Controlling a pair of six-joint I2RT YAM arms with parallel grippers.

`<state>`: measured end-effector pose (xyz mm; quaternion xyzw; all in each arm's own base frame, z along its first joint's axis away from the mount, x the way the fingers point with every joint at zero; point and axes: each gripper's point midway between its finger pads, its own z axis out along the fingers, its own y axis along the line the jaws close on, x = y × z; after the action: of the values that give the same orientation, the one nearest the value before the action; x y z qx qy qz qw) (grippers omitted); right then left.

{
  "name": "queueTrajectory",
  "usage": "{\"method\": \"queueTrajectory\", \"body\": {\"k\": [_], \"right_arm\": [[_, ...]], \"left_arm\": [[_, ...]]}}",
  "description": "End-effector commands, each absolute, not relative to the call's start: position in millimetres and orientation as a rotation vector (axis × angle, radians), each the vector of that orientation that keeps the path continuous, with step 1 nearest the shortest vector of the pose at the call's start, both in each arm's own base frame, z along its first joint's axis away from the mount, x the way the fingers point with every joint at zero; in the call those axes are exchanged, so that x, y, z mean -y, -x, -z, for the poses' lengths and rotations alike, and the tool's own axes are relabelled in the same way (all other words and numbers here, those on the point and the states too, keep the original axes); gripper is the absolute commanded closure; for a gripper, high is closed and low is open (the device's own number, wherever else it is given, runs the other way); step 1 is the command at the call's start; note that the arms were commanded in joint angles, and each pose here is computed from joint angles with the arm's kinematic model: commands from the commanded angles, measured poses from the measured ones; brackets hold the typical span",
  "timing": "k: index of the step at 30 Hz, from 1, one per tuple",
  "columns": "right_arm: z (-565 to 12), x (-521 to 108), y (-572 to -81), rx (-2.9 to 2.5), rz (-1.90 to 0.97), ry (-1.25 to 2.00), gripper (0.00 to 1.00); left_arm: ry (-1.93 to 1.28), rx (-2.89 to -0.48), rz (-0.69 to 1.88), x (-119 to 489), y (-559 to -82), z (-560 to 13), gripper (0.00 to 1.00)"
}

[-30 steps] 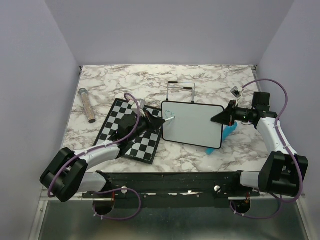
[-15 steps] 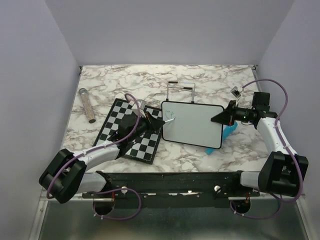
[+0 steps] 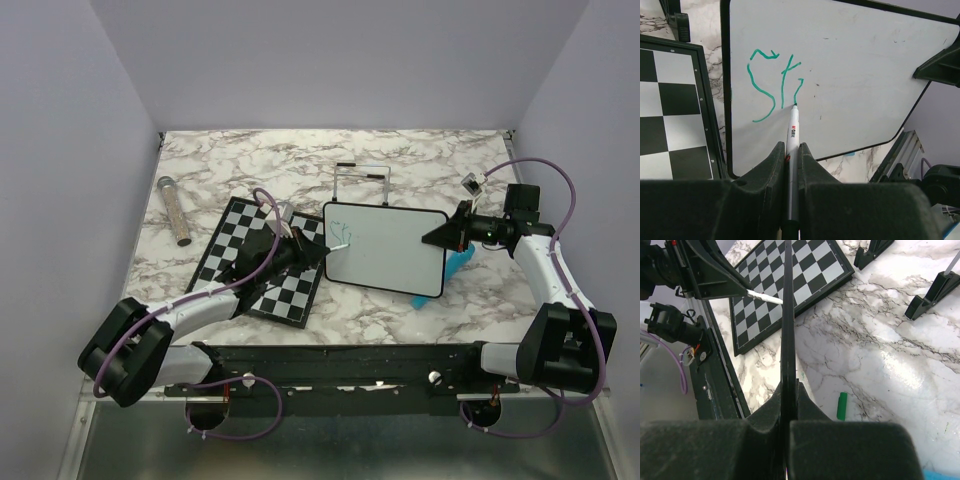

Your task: Write a sentence on the whiteboard

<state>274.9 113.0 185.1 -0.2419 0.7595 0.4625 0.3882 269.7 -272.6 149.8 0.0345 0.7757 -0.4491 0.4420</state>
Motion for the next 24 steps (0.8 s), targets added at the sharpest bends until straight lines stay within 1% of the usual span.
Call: {"method": "queueTrajectory", "body": {"k": [1, 8, 24], "right_arm": [[-184, -108, -283, -1.907, -1.076, 0.678, 1.0], [-184, -108, -283, -1.907, -1.076, 0.678, 0.99], [-184, -108, -284, -1.907, -1.076, 0.678, 1.0]], "left_arm": [[-0.101, -1.948, 1.109, 274, -271, -145, 1.0], [-0.078, -1.906, 1.093, 275, -282, -162, 1.0], [-0.105, -1.889, 1.104, 286, -293, -174, 1.0]]}}
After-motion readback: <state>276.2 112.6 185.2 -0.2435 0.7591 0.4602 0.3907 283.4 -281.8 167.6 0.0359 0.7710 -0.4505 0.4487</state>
